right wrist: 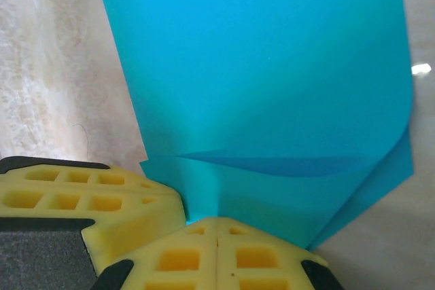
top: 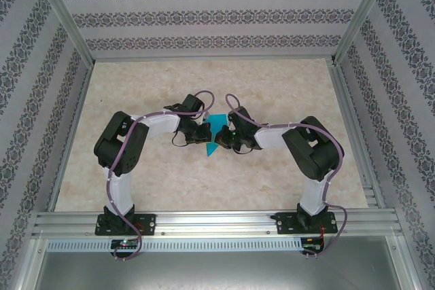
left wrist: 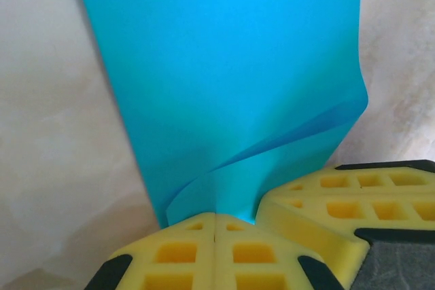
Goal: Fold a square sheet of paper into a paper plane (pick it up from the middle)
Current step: Third fold the triangle at the center of the table.
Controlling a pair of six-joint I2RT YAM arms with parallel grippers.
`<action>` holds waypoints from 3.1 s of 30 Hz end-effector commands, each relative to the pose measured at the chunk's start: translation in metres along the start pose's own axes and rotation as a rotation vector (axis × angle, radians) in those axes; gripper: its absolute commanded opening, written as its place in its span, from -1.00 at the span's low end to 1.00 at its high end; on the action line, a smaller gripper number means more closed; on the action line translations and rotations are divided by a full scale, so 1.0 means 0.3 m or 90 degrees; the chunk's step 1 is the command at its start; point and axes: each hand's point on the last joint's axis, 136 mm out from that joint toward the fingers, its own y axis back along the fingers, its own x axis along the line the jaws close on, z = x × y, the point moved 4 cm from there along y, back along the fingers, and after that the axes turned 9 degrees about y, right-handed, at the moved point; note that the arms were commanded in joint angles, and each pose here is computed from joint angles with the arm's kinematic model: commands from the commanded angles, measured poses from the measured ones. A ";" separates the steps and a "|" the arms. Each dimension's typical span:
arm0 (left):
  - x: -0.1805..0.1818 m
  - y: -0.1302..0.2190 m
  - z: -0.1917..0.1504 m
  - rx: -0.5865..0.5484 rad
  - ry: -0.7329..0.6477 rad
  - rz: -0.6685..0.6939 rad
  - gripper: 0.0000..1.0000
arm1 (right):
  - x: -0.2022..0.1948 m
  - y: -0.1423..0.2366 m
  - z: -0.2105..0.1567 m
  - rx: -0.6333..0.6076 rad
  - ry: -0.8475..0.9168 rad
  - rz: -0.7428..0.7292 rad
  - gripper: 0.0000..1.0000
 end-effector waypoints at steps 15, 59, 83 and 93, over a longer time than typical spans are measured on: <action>0.127 -0.055 -0.049 0.002 0.010 0.096 -1.00 | 0.129 0.036 -0.131 0.017 0.078 0.115 -0.94; 0.138 -0.042 -0.070 0.001 0.024 0.079 -1.00 | 0.000 0.052 0.023 -0.040 0.047 0.004 -0.93; 0.135 -0.044 -0.064 0.007 0.018 0.084 -1.00 | -0.075 0.055 0.120 -0.046 0.003 -0.076 -0.93; 0.138 -0.050 -0.066 0.010 0.018 0.084 -1.00 | -0.103 0.091 0.148 -0.062 0.000 -0.123 -0.94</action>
